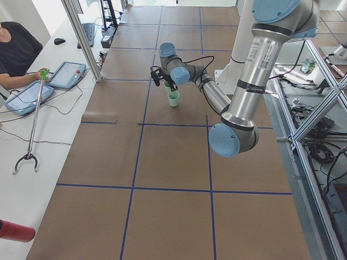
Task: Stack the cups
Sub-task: 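Carry the held cup with the left gripper over the other green cup, then lower the held cup into the other cup and open the left gripper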
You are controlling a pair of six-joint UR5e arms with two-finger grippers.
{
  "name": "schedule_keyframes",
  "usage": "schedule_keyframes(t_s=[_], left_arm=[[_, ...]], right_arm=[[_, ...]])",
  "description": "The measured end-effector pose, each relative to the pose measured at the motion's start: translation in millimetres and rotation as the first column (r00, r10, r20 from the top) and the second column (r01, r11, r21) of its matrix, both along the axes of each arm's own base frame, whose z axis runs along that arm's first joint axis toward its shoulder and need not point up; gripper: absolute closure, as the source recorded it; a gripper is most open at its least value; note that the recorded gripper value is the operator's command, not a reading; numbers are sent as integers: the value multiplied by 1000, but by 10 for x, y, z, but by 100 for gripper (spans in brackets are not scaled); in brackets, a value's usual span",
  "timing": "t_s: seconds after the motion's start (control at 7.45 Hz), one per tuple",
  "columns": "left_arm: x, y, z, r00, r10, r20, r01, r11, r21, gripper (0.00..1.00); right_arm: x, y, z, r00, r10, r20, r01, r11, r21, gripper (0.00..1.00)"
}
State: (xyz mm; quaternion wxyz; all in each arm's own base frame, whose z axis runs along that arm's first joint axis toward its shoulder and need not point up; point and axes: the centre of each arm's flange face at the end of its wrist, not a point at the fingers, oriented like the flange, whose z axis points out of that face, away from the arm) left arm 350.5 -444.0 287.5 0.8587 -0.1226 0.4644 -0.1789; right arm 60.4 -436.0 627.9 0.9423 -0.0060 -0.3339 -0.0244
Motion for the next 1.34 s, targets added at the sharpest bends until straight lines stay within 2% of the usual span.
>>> schedule_keyframes(t_s=[1.07, 1.21, 1.34], left_arm=[[204, -17, 77, 1000, 16, 22, -16, 1000, 1, 100], [238, 9, 84, 999, 23, 23, -23, 1000, 0, 1], [269, 37, 90, 999, 31, 24, -31, 1000, 1, 0]], right_arm=[[0, 0, 1, 1000, 0, 0, 0, 1000, 0, 0], [0, 0, 1, 1000, 0, 0, 0, 1000, 0, 0], [0, 0, 1, 1000, 0, 0, 0, 1000, 0, 0]])
